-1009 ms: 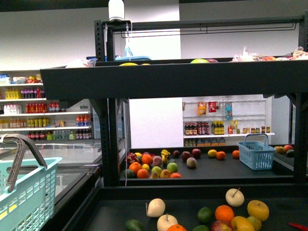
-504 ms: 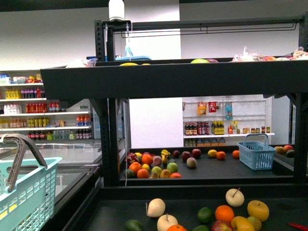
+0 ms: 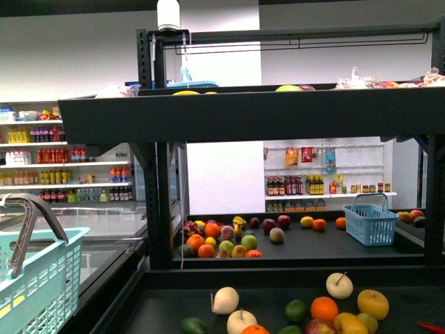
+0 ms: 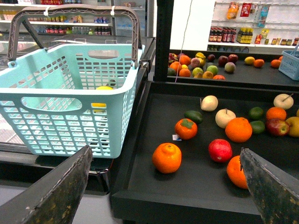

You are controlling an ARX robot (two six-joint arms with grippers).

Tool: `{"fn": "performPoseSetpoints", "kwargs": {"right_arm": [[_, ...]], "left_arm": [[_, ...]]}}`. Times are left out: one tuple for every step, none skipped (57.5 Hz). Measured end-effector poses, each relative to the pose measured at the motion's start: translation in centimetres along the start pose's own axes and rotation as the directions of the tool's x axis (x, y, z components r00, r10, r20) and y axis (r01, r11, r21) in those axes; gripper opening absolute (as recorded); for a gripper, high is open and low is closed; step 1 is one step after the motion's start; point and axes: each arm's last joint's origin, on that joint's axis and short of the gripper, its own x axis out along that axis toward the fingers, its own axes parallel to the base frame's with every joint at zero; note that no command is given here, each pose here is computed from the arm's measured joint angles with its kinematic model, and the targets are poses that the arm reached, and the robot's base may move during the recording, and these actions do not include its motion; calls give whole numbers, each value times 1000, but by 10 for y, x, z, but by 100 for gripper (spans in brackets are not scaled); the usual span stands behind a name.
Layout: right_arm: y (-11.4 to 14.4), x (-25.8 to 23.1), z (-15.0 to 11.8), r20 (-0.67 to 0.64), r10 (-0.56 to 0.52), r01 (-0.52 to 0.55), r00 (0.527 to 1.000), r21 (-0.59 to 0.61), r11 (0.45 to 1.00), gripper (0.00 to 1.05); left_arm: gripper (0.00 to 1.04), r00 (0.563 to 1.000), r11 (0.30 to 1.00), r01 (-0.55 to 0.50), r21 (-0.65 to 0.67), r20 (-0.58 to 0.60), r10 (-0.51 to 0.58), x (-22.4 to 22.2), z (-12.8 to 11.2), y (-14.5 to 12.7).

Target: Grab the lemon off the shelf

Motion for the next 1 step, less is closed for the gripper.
{"fn": "performPoseSetpoints", "kwargs": {"right_arm": [[0,0,0,0,0,0,1000,0,1000,102]], "left_arm": [[97,1000,1000,0,0,0,0,0,0,0]]}}
